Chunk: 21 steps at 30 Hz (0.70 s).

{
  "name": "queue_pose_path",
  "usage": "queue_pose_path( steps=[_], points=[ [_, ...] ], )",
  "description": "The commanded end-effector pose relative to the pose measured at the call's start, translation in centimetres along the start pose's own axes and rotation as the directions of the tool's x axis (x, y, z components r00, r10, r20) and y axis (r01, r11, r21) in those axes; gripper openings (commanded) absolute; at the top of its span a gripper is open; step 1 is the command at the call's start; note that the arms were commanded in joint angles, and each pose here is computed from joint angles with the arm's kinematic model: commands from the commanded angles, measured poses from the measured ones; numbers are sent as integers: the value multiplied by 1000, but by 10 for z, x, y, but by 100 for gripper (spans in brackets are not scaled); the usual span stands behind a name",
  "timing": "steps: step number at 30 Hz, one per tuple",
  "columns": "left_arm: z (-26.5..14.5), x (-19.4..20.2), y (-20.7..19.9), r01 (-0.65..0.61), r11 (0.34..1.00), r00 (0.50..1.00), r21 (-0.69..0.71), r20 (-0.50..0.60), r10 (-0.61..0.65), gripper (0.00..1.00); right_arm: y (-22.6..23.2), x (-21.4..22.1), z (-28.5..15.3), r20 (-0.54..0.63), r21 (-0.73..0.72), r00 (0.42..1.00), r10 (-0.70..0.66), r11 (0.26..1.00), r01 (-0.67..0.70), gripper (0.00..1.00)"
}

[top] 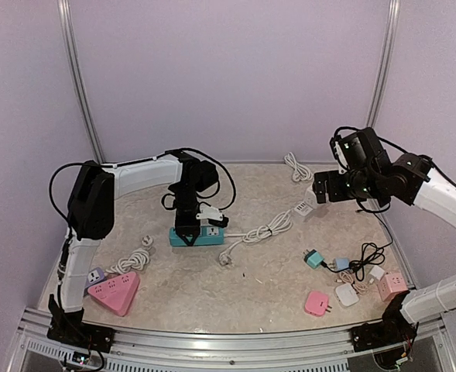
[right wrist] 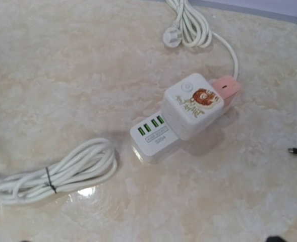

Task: Insert the plug
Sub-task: Place the socket at the center of the board.

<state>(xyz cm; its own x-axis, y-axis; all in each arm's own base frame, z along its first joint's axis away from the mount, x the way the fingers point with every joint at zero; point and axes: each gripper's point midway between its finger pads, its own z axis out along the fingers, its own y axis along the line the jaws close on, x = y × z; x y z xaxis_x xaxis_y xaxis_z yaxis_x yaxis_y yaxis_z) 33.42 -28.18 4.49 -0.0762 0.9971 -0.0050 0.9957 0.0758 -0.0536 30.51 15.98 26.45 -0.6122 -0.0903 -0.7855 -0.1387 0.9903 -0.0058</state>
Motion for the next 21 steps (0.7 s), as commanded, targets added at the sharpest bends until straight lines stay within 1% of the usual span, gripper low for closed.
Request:
queue_pose_path(
  steps=[1, 4, 5, 8, 9, 11, 14, 17, 21],
  points=[
    [-4, 1, -17, -93, 995, 995, 44, -22, 94, 42, 3, 3, 4, -26, 6, 999, -19, 1000, 20, 100],
    [-2, 2, -19, -90, 995, 995, 50, -26, 92, 72, 7, 5, 5, -36, -11, 999, -21, 1000, 21, 100],
    [-2, 1, -20, -91, 994, 996, 55, -21, 92, 79, 9, 6, 6, -43, -19, 999, -24, 1000, 23, 100],
    [-10, -3, -26, -94, 993, 995, 68, 23, 92, 94, 18, 10, 10, -69, -62, 997, -29, 998, 25, 100],
    [-18, -6, -28, -92, 994, 995, 62, 49, 89, 97, 24, 12, 12, -83, -85, 996, -33, 996, 26, 100],
    [-32, -9, -30, -83, 995, 993, 56, 89, 78, 98, 37, 19, 20, -119, -135, 992, -39, 991, 23, 99],
    [-58, -5, -27, -44, 998, 988, 34, 152, 38, 98, 64, 34, 40, -186, -224, 983, -13, 974, -29, 94],
    [-82, 12, -13, 51, 999, 974, 19, 220, -54, 98, 106, 59, 65, -240, -322, 971, -10, 944, -70, 85],
    [-98, 56, 16, 246, 969, 932, 4, 275, -237, 98, 174, 87, 85, -284, -418, 956, -76, 907, -52, 81]
  ],
)
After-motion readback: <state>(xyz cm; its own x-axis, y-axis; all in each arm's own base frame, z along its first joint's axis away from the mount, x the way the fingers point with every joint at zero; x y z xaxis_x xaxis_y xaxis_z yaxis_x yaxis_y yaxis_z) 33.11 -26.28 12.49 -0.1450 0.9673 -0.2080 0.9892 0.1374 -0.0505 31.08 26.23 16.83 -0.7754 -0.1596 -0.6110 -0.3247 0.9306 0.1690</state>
